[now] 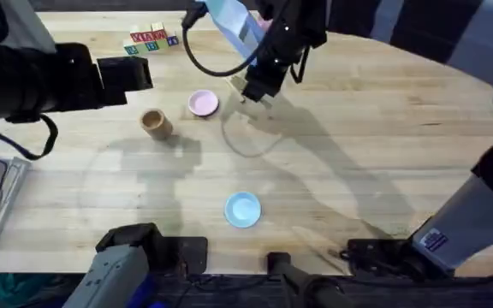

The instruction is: Pick up a utensil and set it on the pink plate, then put the other utensil in the container.

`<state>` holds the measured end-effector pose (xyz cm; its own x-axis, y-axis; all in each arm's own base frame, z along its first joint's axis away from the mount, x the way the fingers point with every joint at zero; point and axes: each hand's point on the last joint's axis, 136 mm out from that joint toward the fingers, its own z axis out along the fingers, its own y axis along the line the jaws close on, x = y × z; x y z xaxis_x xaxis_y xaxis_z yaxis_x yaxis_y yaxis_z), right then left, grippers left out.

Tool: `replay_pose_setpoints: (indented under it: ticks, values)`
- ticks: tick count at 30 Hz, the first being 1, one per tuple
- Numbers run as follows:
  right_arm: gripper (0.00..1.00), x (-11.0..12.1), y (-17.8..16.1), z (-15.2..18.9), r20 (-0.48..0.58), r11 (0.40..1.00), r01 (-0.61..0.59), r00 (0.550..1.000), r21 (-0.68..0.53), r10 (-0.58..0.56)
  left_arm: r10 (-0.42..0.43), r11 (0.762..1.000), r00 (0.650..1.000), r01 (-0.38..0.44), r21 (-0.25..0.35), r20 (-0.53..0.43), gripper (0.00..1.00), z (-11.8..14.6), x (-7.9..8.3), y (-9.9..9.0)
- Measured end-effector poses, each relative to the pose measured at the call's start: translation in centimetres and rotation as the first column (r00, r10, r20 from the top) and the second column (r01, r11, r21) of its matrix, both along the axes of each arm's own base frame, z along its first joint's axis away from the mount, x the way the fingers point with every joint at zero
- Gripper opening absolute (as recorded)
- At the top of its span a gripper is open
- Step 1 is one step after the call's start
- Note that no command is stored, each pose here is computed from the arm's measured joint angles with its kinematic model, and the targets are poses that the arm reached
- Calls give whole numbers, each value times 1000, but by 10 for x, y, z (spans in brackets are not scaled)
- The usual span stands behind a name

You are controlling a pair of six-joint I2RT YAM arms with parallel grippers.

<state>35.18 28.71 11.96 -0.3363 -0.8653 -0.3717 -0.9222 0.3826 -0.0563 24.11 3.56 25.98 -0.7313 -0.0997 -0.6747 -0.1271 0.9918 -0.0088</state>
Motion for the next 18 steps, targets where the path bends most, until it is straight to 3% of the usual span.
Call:
replay_pose_setpoints:
  ticks: [10, 18]
  values:
    - [31, 15, 13, 24, 50, 998, 35, 998, 61, -38, -2, 1000, 1000, 2, 2, 0, 992, 0, 0, 0]
    - [31, 42, 32, 33, 80, 995, 43, 996, 92, -50, -2, 1000, 1000, 2, 2, 0, 993, 0, 0, 0]
